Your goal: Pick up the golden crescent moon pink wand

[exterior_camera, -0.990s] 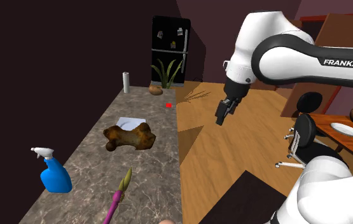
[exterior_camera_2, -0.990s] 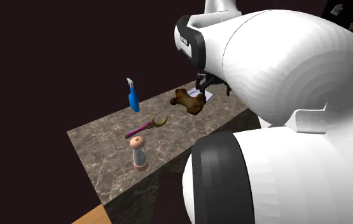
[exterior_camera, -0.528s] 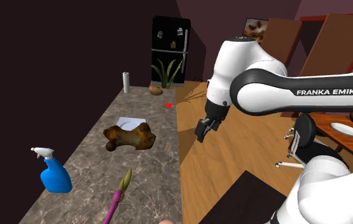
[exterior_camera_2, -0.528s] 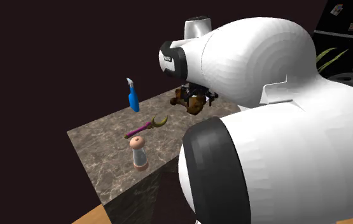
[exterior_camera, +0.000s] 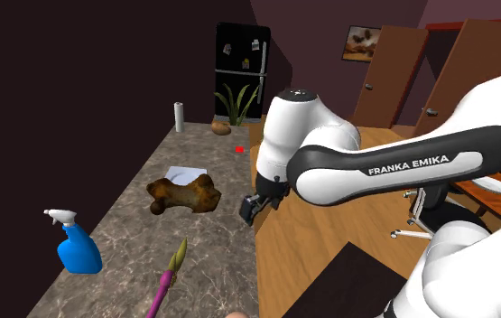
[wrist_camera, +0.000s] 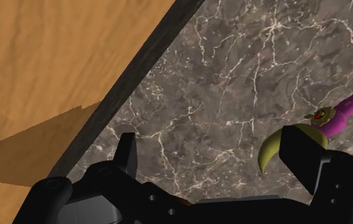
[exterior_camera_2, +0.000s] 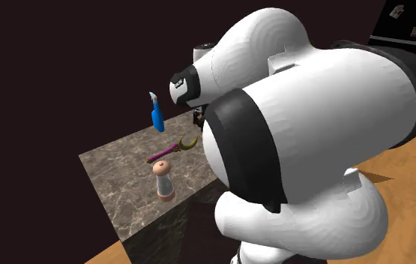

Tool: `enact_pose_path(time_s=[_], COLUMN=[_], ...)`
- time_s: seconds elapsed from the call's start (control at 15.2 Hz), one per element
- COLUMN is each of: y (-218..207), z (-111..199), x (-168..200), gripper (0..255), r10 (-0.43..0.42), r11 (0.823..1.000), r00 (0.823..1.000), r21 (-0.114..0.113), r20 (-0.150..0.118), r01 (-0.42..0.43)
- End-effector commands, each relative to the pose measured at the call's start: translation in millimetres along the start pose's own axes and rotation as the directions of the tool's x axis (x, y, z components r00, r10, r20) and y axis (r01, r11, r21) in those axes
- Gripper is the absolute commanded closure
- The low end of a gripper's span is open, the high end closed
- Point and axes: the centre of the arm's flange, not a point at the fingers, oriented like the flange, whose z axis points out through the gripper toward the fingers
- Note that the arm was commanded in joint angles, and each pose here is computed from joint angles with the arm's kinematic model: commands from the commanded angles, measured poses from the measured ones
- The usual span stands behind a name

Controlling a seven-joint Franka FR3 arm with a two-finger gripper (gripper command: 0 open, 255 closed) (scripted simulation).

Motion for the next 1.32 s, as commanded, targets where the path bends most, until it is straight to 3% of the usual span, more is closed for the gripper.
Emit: enact_pose_path(time_s=[0.0, 1.25], y=[-18, -197], z=[17, 168], x=[4, 76], gripper=[0, 0], r10=[0.023, 0.213], r11=[1.000, 0.976], r00=[1.000, 0.975], r21=[0.006, 0.047], r20=[-0.008, -0.064], r01=[-0.023, -0.211])
